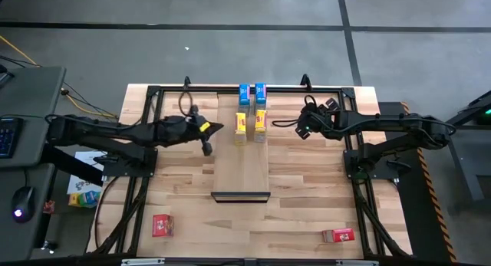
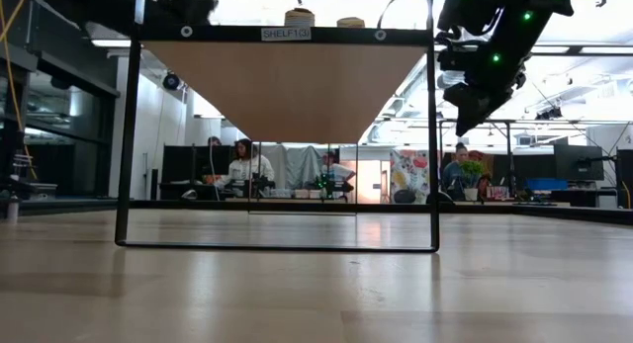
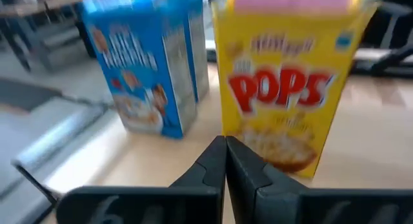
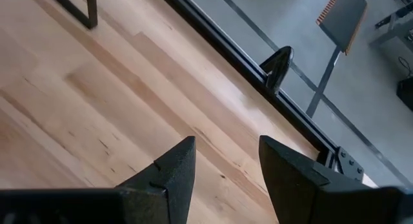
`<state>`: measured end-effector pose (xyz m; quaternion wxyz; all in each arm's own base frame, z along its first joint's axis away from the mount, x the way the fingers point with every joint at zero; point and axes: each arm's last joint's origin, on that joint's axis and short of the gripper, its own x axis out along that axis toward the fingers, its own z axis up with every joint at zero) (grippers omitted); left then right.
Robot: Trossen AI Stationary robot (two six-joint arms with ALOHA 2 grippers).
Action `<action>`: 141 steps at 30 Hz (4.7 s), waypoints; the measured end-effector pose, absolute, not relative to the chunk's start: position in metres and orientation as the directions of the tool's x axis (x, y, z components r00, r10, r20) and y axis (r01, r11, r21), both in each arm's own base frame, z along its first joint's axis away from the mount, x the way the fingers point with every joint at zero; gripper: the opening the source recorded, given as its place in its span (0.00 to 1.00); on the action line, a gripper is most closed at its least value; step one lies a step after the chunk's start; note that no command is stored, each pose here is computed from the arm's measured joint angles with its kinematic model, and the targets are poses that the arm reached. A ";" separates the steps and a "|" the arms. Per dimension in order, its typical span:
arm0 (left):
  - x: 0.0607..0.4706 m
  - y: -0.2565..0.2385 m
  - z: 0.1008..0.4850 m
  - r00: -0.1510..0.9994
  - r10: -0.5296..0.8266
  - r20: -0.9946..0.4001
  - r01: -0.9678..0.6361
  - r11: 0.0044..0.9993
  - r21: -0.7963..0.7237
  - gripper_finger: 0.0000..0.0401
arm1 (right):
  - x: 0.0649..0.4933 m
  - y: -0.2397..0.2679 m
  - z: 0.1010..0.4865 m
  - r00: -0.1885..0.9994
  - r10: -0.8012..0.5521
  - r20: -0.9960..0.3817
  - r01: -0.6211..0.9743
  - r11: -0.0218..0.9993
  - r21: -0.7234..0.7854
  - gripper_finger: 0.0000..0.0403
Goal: Stack cereal on shelf
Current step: Put the right red cereal box on the shelf
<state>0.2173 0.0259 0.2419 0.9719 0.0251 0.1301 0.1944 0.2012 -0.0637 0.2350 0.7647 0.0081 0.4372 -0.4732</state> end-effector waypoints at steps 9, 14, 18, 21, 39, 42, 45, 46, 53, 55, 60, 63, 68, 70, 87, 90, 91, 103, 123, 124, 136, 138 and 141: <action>0.183 0.024 0.285 0.923 0.384 -0.007 -0.378 0.912 0.158 0.00 | 0.198 -0.061 0.231 0.175 -0.637 -0.750 0.667 0.637 -0.386 0.40; 0.175 0.029 0.293 0.951 0.306 0.049 -0.310 0.932 0.187 0.00 | 0.201 -0.059 0.231 0.228 -0.580 -0.782 0.590 0.721 -0.363 0.40; 0.174 0.042 0.291 0.942 0.331 0.059 -0.336 0.923 0.188 0.00 | 0.202 -0.060 0.232 0.232 -0.584 -0.778 0.527 0.747 -0.405 0.40; 0.173 0.054 0.273 0.939 0.331 0.097 -0.343 0.924 0.168 0.00 | 0.204 -0.061 0.233 0.253 -0.590 -0.767 0.520 0.752 -0.406 0.40; 0.157 0.070 0.252 0.980 0.143 0.140 -0.146 0.989 0.008 0.00 | 0.215 -0.026 0.282 0.430 -0.134 -0.893 0.426 0.902 0.070 0.40; 0.159 0.066 0.250 0.986 0.118 0.119 -0.118 0.993 -0.009 0.00 | 0.213 -0.002 0.295 0.428 -0.077 -0.900 0.405 0.907 0.115 0.40; 0.161 0.062 0.249 0.988 0.105 0.109 -0.104 0.994 -0.014 0.00 | 0.211 0.022 0.305 0.436 -0.039 -0.899 0.390 0.908 0.150 0.40; 0.161 0.061 0.249 0.989 0.101 0.107 -0.100 0.995 -0.014 0.00 | 0.209 0.030 0.307 0.435 -0.030 -0.900 0.394 0.905 0.161 0.40; 0.161 0.060 0.253 0.984 0.103 0.147 -0.114 0.991 0.065 0.00 | 0.190 0.075 0.309 0.373 0.046 -0.927 0.469 0.852 0.231 0.40; 0.161 0.061 0.254 0.982 0.110 0.155 -0.124 0.989 0.086 0.00 | 0.185 0.084 0.308 0.365 0.055 -0.929 0.490 0.838 0.242 0.40; 0.160 0.065 0.254 0.973 0.171 0.157 -0.188 0.977 0.102 0.00 | 0.179 0.100 0.308 0.387 0.049 -0.921 0.520 0.813 0.262 0.42; 0.159 0.067 0.253 0.971 0.186 0.151 -0.202 0.975 0.094 0.00 | 0.181 0.106 0.306 0.399 0.029 -0.916 0.517 0.818 0.252 0.47; 0.159 0.067 0.251 0.973 0.188 0.132 -0.199 0.977 0.081 0.00 | 0.190 0.115 0.294 0.362 0.001 -0.932 0.532 0.821 0.207 0.61; 0.159 0.067 0.251 0.974 0.188 0.130 -0.199 0.977 0.081 0.00 | 0.194 0.120 0.289 0.326 0.035 -0.945 0.514 0.832 0.208 0.67; 0.159 0.067 0.251 0.973 0.187 0.134 -0.201 0.975 0.097 0.00 | 0.172 0.173 0.292 0.097 0.358 -0.929 0.604 0.720 0.341 0.77; 0.159 0.067 0.251 0.973 0.187 0.134 -0.203 0.973 0.112 0.00 | 0.168 0.190 0.300 0.039 0.313 -0.949 0.624 0.734 0.268 0.77; 0.159 0.067 0.251 0.973 0.188 0.134 -0.203 0.972 0.114 0.00 | 0.168 0.196 0.303 0.015 0.292 -0.956 0.624 0.744 0.237 0.77; 0.159 0.067 0.251 0.972 0.192 0.135 -0.208 0.971 0.115 0.00 | 0.175 0.277 0.298 -0.175 0.075 -0.982 0.481 0.877 -0.019 0.77; 0.159 0.067 0.252 0.971 0.194 0.142 -0.213 0.968 0.133 0.00 | 0.181 0.288 0.269 -0.231 -0.081 -0.970 0.318 0.936 -0.154 0.77; 0.159 0.067 0.252 0.971 0.194 0.142 -0.213 0.968 0.133 0.00 | 0.181 0.288 0.269 -0.229 -0.079 -0.970 0.318 0.936 -0.151 0.77; 0.159 0.067 0.252 0.971 0.194 0.142 -0.213 0.968 0.132 0.00 | 0.186 0.292 0.258 -0.208 -0.124 -0.970 0.251 0.952 -0.176 0.77; 0.159 0.067 0.252 0.971 0.194 0.142 -0.213 0.968 0.132 0.00 | 0.186 0.292 0.258 -0.210 -0.128 -0.969 0.243 0.953 -0.178 0.77; 0.159 0.067 0.252 0.971 0.194 0.142 -0.213 0.968 0.132 0.00 | 0.186 0.292 0.254 -0.209 -0.123 -0.970 0.246 0.954 -0.174 0.77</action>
